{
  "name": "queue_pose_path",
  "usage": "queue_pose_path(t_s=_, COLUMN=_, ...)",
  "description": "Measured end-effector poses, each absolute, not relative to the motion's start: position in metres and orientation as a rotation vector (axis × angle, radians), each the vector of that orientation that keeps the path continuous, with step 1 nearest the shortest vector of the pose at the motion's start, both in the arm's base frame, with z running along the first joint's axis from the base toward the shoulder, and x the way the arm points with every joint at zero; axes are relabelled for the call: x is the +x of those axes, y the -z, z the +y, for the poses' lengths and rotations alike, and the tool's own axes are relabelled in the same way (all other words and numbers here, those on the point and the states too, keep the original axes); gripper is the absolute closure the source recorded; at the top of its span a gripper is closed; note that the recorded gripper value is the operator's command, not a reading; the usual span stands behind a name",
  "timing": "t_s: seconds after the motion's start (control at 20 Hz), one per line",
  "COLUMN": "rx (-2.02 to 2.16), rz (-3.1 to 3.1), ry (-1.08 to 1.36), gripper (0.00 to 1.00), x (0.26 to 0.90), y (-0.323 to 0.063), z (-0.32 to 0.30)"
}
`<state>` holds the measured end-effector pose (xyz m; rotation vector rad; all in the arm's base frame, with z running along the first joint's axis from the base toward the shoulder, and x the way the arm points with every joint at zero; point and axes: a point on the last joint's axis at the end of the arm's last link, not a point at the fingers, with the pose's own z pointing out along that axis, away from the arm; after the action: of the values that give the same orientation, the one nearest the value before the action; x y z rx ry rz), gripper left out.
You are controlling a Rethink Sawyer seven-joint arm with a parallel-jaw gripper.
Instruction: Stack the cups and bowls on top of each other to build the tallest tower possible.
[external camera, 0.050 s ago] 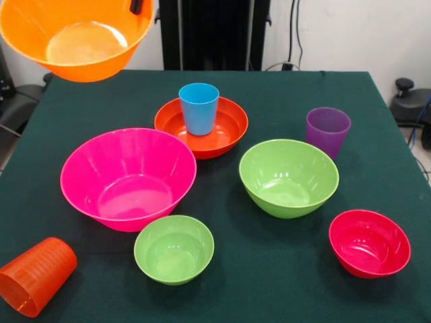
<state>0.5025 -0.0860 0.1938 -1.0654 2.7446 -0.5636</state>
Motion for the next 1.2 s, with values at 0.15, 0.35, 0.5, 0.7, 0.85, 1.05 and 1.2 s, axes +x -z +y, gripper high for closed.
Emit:
queue_pose_path(t_s=0.15, rx=-1.05, rz=2.752, ry=0.592, gripper=1.0, x=0.506, y=-0.196, z=-0.078)
queue_pose_path(t_s=0.35, rx=-1.011, rz=2.777, ry=0.629, gripper=1.0, x=0.508, y=-0.198, z=-0.068)
queue_pose_path(t_s=0.5, rx=-0.985, rz=2.789, ry=0.642, gripper=1.0, x=0.509, y=-0.198, z=-0.064)
queue_pose_path(t_s=0.7, rx=-0.918, rz=2.799, ry=0.659, gripper=1.0, x=0.512, y=-0.2, z=-0.051)
queue_pose_path(t_s=0.85, rx=-0.882, rz=2.8, ry=0.659, gripper=1.0, x=0.515, y=-0.2, z=-0.04)
queue_pose_path(t_s=1.05, rx=-0.85, rz=2.805, ry=0.646, gripper=1.0, x=0.518, y=-0.198, z=-0.025)
queue_pose_path(t_s=1.2, rx=-0.824, rz=2.814, ry=0.634, gripper=1.0, x=0.519, y=-0.197, z=-0.018)
